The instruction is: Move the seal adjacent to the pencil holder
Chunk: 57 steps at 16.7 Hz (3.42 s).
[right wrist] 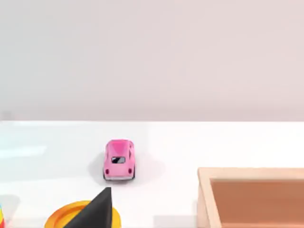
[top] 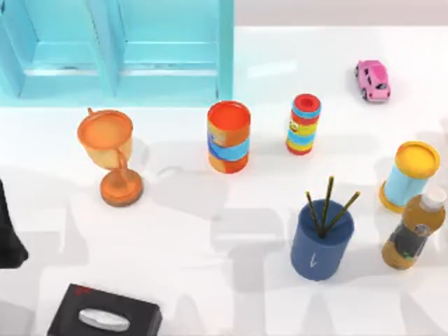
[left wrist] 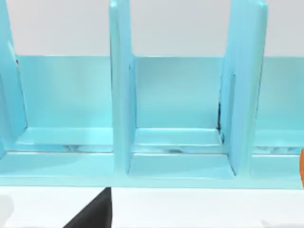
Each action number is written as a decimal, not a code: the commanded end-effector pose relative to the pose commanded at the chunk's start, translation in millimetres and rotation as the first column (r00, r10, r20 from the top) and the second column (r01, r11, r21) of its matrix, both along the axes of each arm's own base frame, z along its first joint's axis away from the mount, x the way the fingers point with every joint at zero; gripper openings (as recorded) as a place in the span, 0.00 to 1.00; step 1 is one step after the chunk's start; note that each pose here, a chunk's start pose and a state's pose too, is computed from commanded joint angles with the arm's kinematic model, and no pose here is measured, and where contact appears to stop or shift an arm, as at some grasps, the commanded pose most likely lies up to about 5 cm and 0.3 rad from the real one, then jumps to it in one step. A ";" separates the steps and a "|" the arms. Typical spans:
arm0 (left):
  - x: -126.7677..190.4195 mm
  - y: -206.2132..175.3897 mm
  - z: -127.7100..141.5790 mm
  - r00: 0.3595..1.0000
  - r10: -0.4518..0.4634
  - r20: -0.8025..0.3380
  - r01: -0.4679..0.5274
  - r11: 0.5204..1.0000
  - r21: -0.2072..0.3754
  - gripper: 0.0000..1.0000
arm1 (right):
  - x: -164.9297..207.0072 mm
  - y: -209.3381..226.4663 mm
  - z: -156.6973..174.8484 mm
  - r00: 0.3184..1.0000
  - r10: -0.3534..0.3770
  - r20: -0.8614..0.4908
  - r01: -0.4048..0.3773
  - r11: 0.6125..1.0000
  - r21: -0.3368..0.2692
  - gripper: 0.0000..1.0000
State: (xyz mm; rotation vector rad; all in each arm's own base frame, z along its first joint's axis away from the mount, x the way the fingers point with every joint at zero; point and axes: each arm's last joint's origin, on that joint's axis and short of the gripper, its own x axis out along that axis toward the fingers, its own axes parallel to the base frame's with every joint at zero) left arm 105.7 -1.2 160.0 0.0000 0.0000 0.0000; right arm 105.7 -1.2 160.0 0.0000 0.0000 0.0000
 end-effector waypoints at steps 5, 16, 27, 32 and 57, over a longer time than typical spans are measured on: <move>0.4 1.3 10.7 0.998 0.012 -0.057 -0.011 1.000 0.012 1.00 | 0.0 0.0 0.0 1.000 0.000 0.000 0.000 1.000 0.000 1.00; 82.1 29.7 112.1 0.674 0.101 -0.732 -0.037 0.994 0.104 1.00 | 0.0 0.0 0.0 1.000 0.000 0.000 0.000 1.000 0.000 1.00; 220.4 91.6 94.0 0.039 0.011 -0.999 0.018 1.000 0.011 1.00 | 0.0 0.0 0.0 1.000 0.000 0.000 0.000 1.000 0.000 1.00; 227.3 95.8 89.1 -0.001 0.000 -1.000 0.020 1.000 0.000 1.00 | 0.0 0.0 0.0 1.000 0.000 0.000 0.000 1.000 0.000 1.00; 227.2 95.8 -10.9 -0.001 0.000 -1.000 0.020 1.000 0.000 0.47 | 0.0 0.0 0.0 1.000 0.000 0.000 0.000 1.000 0.000 1.00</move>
